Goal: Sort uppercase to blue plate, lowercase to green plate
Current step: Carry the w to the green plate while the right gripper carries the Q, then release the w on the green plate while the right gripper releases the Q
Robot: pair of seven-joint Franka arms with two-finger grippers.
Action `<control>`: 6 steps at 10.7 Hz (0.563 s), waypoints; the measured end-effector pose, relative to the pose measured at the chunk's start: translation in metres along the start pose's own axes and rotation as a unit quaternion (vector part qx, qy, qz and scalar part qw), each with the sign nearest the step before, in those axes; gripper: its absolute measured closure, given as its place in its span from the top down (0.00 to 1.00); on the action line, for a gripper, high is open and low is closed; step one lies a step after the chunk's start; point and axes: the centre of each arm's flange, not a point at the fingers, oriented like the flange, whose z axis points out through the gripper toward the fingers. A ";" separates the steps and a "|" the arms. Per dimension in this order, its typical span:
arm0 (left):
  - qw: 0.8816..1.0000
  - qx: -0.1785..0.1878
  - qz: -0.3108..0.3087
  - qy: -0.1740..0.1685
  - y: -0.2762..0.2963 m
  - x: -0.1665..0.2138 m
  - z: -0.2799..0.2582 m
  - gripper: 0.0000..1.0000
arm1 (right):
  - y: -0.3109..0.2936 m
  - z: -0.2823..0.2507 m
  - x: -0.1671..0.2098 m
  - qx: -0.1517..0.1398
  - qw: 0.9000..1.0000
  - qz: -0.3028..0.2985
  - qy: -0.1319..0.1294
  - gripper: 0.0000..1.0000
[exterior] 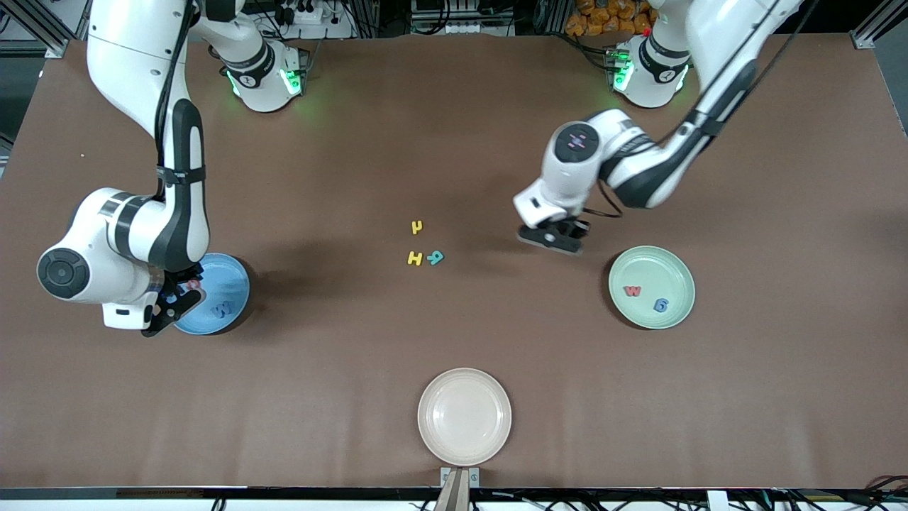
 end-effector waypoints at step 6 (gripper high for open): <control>0.997 0.038 0.046 -0.046 -0.191 0.012 0.040 0.41 | -0.062 -0.007 0.068 0.004 1.000 -0.003 0.022 1.00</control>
